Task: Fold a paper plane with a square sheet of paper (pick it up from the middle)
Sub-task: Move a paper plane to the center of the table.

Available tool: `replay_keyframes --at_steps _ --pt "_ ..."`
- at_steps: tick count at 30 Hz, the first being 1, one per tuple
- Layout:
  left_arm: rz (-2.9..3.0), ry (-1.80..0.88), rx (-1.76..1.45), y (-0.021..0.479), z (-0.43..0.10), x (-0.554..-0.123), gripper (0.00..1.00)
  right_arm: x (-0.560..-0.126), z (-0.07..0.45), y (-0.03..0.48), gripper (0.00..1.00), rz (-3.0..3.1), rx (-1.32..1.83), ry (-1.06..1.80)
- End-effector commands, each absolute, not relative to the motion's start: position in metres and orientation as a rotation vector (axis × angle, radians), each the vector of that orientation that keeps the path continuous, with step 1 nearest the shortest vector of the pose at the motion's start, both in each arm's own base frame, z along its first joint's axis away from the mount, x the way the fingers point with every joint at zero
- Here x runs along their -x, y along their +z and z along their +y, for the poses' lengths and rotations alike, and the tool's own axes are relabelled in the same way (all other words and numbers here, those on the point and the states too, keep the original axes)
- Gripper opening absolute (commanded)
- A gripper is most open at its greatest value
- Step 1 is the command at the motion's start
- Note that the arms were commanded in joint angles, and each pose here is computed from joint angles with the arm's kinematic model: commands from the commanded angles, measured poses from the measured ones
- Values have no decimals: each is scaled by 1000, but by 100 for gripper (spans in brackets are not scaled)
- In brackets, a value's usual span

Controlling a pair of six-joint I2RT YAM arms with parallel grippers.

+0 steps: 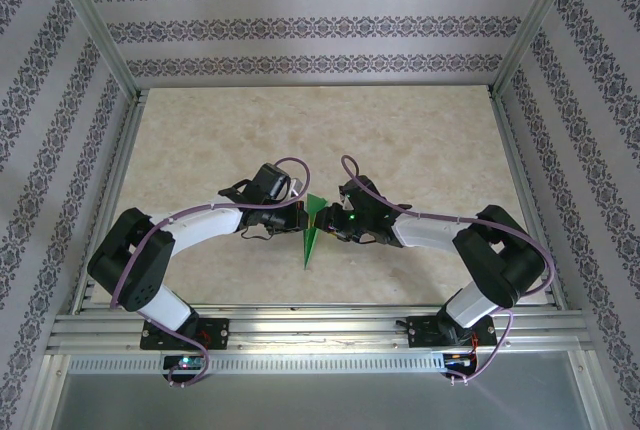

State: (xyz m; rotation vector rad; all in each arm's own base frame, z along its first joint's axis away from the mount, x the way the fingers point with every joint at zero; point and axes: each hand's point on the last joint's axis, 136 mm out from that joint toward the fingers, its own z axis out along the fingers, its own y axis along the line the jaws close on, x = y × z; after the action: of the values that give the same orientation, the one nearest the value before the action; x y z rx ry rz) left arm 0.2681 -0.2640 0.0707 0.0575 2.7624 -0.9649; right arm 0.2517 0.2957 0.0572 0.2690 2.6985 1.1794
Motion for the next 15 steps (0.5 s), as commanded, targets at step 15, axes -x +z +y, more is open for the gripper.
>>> replay_keyframes --at_steps 15 --pt "2831 -894 -114 58 -262 -260 1 -239 292 35 11 2754 -301 1147"
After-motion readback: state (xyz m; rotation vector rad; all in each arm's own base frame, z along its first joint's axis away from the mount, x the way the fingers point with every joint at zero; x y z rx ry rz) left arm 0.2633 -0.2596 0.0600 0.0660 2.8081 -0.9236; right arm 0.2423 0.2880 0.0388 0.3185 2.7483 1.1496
